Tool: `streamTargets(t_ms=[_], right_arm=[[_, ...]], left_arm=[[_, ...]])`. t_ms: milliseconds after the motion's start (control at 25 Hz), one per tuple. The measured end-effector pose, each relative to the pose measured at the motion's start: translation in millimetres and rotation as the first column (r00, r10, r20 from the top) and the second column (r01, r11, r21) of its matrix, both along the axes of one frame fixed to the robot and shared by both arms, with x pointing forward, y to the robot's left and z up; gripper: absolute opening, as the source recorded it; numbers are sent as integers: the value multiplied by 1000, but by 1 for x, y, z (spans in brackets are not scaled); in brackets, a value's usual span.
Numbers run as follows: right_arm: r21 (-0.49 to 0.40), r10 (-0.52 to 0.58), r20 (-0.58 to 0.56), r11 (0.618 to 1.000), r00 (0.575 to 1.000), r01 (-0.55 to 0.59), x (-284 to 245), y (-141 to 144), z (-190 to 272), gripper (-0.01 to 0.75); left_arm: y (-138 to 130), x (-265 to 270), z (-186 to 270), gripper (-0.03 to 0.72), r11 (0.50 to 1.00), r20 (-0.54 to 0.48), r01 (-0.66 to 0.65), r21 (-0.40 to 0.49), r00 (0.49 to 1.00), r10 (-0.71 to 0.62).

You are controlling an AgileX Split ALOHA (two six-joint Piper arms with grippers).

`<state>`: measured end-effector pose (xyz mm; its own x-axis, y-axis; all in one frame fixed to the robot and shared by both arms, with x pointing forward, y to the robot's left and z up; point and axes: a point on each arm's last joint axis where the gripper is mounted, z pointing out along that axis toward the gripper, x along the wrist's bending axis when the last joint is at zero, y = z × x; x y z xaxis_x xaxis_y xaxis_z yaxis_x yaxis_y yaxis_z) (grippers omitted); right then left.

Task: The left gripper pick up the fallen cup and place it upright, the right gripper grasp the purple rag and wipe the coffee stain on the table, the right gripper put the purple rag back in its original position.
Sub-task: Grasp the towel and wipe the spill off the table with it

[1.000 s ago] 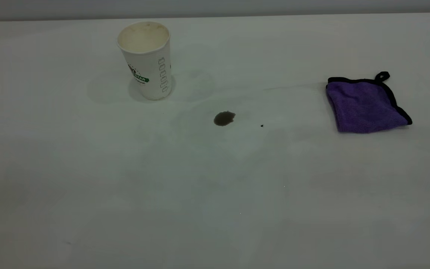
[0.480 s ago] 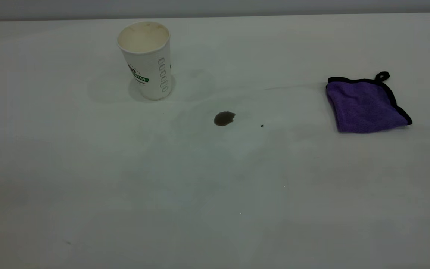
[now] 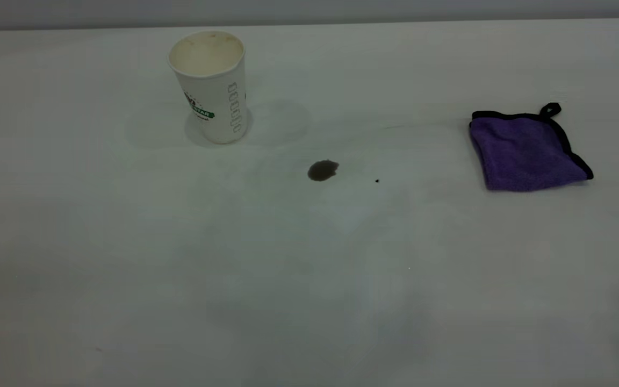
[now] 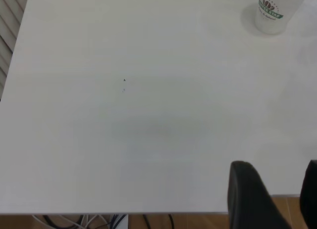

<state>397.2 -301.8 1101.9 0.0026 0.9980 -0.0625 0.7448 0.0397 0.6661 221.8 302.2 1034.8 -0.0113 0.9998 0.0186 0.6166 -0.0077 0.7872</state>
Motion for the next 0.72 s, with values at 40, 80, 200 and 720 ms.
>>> streamTargets(t_ms=[40,80,200,720], right_arm=[[-3,5,-20,1000,1000,-5,15,0,-6,713],[-5,9,-43,1000,999,-10,32,1,-15,722],[-8,25,-121,1000,992,-26,74,2,-47,728],[15,97,-445,995,890,-102,214,25,-232,728]], left_arm=[[0,0,0,317,1000,0,0,0,1000,0],[0,0,0,316,1000,0,0,0,1000,0],[0,0,0,316,1000,0,0,0,1000,0],[0,0,0,316,1000,-1,0,0,1000,0]])
